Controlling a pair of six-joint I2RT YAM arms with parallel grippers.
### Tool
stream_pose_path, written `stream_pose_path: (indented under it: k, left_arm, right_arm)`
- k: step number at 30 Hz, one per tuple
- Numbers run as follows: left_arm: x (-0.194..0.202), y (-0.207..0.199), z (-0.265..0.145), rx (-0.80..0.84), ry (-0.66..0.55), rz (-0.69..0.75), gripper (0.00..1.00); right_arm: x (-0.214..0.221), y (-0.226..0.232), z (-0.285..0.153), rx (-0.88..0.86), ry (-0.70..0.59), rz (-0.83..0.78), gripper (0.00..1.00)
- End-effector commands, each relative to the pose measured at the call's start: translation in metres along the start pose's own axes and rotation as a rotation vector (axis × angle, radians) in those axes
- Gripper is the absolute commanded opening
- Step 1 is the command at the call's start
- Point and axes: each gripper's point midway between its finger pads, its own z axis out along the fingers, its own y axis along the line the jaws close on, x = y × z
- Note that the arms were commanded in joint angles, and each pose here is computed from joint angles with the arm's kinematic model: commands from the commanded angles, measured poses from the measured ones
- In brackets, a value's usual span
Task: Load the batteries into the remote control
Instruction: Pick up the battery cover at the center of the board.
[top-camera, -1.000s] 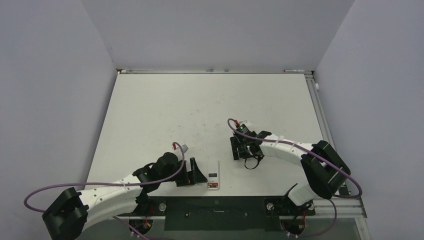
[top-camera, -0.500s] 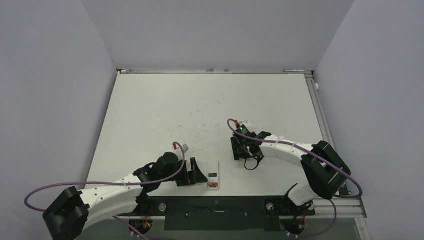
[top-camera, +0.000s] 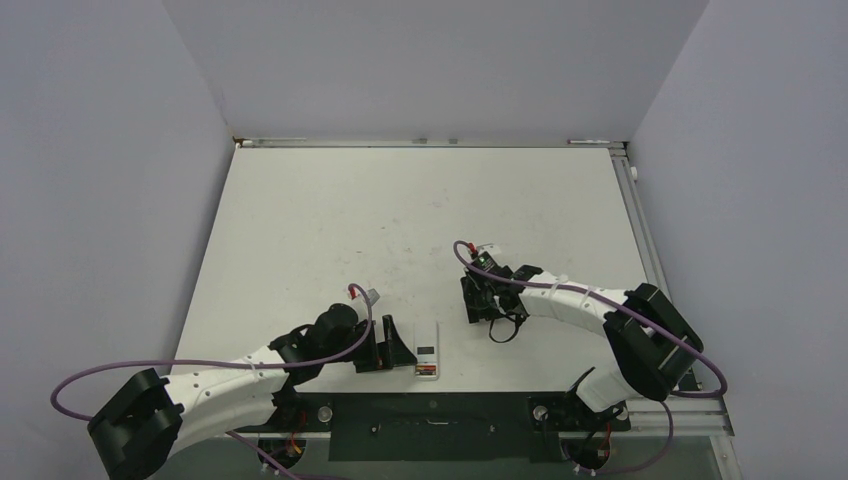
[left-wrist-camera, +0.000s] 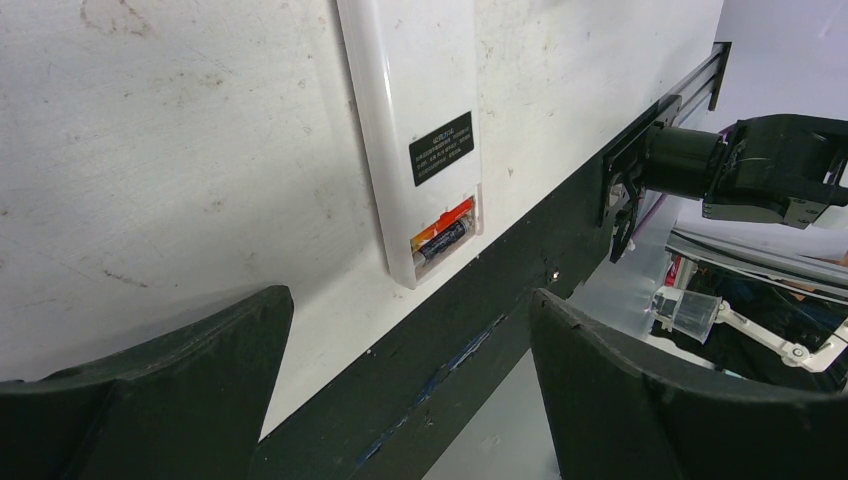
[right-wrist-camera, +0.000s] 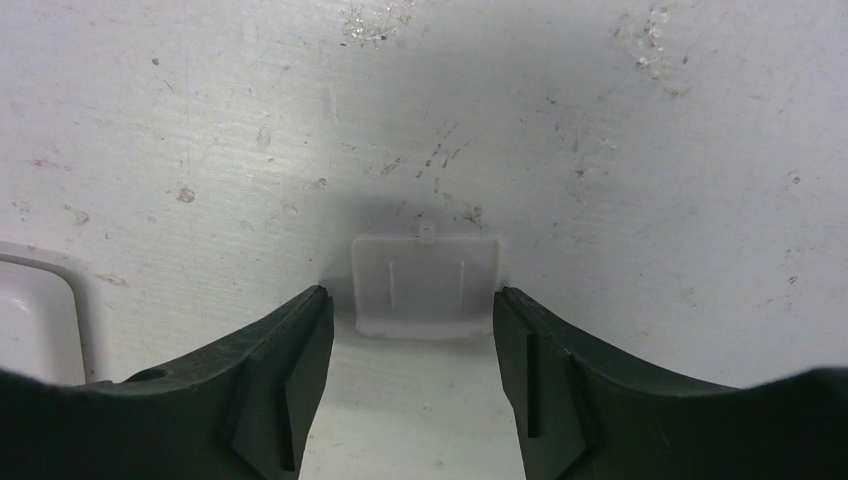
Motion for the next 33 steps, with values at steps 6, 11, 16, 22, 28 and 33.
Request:
stream_pose_path:
  k: [6, 11, 16, 22, 28, 33]
  left_arm:
    - [0.007, 0.020, 0.000, -0.076, 0.024, -0.004, 0.86]
    - [0.006, 0.019, 0.000, -0.074, 0.022, -0.003, 0.86]
    - [0.008, 0.022, 0.001, -0.080, 0.026, -0.005, 0.86]
    - [0.008, 0.021, 0.000, -0.077, 0.024, -0.004, 0.86]
    - [0.007, 0.019, -0.001, -0.073, 0.022, -0.004, 0.86]
    - [0.003, 0.013, -0.002, -0.070, 0.019, 0.005, 0.86]
  right_arm:
    - [0.043, -0.006, 0.000, 0.024, 0.134, -0.033, 0.56]
    - [0.044, -0.008, 0.001, 0.032, 0.132, -0.028, 0.55]
    - [0.044, -0.007, 0.002, 0.036, 0.132, -0.025, 0.51]
    - [0.044, -0.007, 0.002, 0.037, 0.131, -0.022, 0.41]
    - [0.035, -0.003, -0.004, 0.016, 0.097, 0.003, 0.31]
    - [0.023, 0.006, -0.015, -0.031, 0.053, 0.026, 0.27]
